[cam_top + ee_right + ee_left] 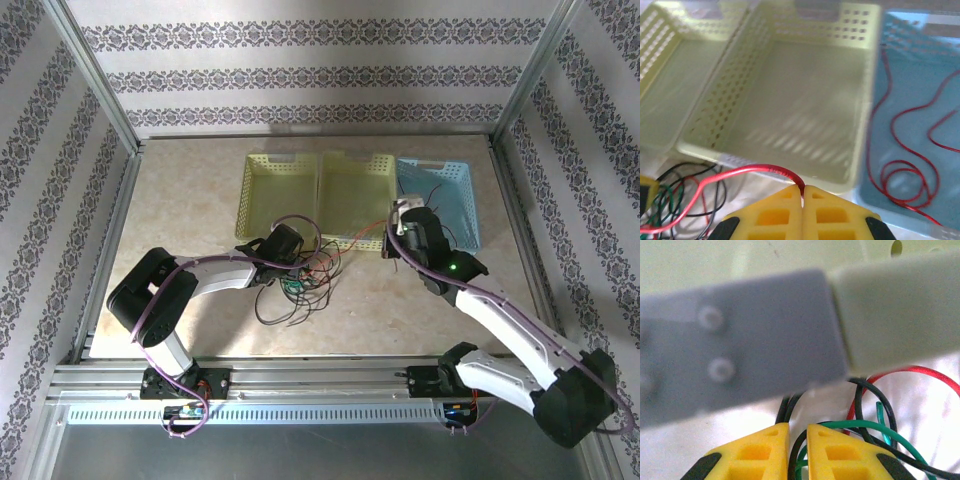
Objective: Untangle the cables
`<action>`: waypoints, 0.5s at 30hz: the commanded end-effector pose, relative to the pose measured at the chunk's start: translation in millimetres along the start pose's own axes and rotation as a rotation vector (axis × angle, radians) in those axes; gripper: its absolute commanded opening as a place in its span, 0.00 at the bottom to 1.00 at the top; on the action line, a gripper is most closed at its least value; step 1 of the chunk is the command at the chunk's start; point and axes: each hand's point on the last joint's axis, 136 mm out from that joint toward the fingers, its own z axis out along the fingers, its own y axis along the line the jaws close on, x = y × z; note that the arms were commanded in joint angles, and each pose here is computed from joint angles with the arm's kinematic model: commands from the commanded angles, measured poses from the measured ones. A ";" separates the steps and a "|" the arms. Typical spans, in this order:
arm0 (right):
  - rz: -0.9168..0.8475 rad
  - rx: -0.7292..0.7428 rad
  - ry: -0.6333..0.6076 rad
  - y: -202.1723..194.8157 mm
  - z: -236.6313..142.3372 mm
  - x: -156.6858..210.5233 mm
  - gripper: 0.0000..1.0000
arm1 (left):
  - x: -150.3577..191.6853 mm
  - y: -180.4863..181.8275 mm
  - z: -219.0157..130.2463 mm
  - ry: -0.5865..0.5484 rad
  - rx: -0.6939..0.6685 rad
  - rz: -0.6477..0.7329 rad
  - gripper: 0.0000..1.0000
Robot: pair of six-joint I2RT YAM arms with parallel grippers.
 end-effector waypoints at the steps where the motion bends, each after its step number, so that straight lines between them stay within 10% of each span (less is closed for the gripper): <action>1: 0.150 0.041 -0.060 -22.2 -4.8 -9.3 0.00 | 21.2 1.0 4.6 0.061 -0.012 0.051 0.16; 15: 0.215 -0.162 -0.129 -8.4 -30.1 -53.6 0.00 | 24.1 -5.0 7.7 0.069 0.023 0.066 0.19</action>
